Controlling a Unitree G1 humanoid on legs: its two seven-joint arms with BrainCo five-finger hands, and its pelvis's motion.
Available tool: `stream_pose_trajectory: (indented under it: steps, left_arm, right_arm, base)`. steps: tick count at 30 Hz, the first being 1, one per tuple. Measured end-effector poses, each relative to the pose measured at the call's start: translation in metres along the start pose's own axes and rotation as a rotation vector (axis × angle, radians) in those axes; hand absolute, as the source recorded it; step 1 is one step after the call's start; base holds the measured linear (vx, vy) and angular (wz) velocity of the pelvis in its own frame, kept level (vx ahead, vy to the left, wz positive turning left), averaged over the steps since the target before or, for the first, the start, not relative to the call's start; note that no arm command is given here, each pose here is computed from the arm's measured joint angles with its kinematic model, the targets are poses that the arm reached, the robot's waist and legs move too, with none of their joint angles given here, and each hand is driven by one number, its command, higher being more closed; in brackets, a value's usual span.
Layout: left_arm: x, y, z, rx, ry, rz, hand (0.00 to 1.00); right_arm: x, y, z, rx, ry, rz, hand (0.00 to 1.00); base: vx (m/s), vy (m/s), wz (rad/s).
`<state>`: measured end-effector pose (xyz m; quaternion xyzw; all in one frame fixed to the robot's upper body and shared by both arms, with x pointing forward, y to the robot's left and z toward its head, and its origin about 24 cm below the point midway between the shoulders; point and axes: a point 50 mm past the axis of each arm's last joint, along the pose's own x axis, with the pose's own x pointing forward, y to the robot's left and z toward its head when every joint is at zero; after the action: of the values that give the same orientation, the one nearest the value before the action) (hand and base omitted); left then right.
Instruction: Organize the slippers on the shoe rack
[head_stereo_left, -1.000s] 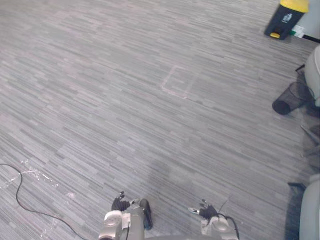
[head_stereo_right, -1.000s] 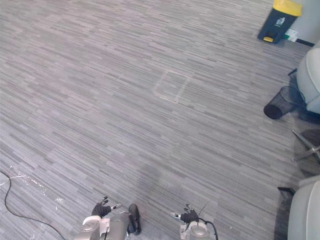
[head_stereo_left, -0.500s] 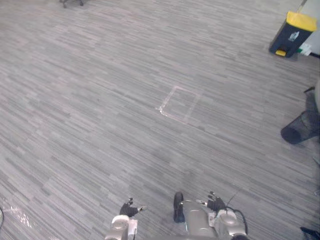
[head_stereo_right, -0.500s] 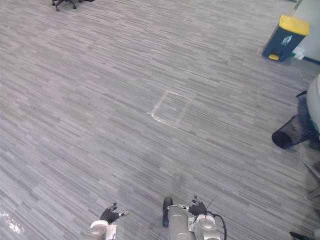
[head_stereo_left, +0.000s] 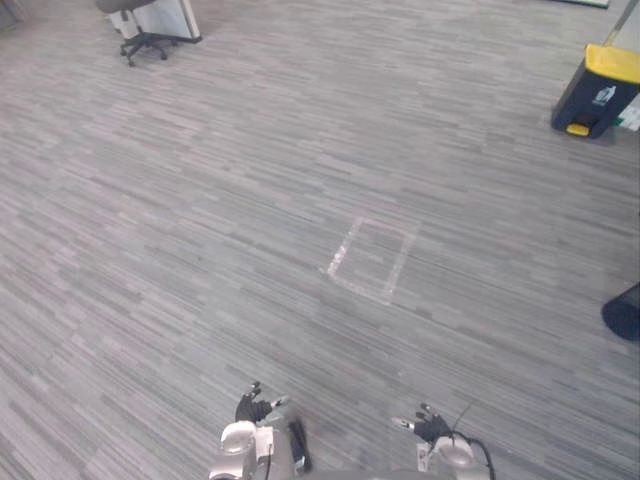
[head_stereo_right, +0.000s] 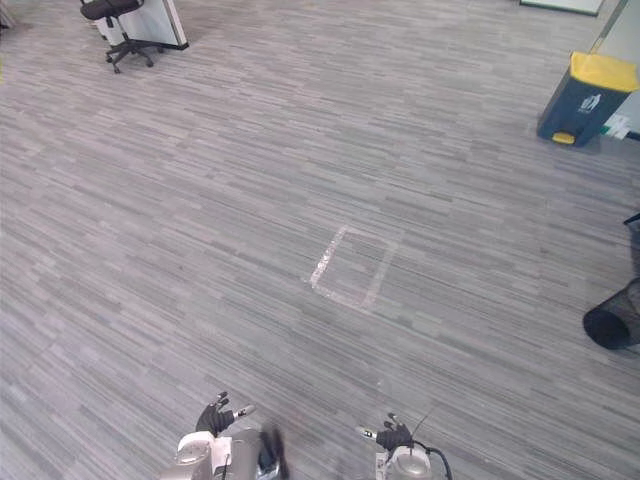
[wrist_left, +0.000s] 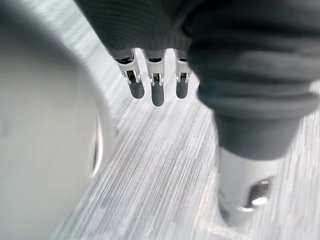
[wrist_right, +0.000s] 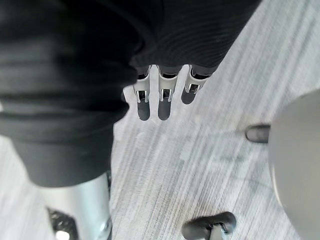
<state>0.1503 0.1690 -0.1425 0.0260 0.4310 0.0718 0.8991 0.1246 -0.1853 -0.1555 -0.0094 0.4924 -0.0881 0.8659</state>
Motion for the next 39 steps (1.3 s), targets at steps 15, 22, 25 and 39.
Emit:
stream_pose_trajectory:
  steps: [15, 22, 25, 39]
  left_arm:
    - [0.0, 0.009, -0.014, 0.148, 0.071, -0.025, 0.0]
    - [-0.004, -0.013, -0.021, 0.087, 0.096, -0.064, 0.0]
    - [-0.006, -0.009, -0.019, 0.041, 0.066, -0.04, 0.0]
    - [-0.003, 0.01, -0.021, 0.151, 0.081, -0.027, 0.0]
  right_arm:
    - [0.002, -0.001, 0.025, -0.006, -0.107, 0.0, 0.0]
    - [0.002, -0.01, 0.023, 0.03, -0.094, -0.033, 0.0]
    - [-0.001, -0.008, 0.009, 0.013, -0.057, -0.026, 0.0]
    - [-0.002, -0.006, -0.008, -0.009, 0.018, -0.013, 0.0]
  base:
    - [0.45, 0.039, -0.05]
    - [0.57, -0.245, -0.37]
    - [0.46, -0.054, -0.46]
    - [0.47, 0.203, -0.91]
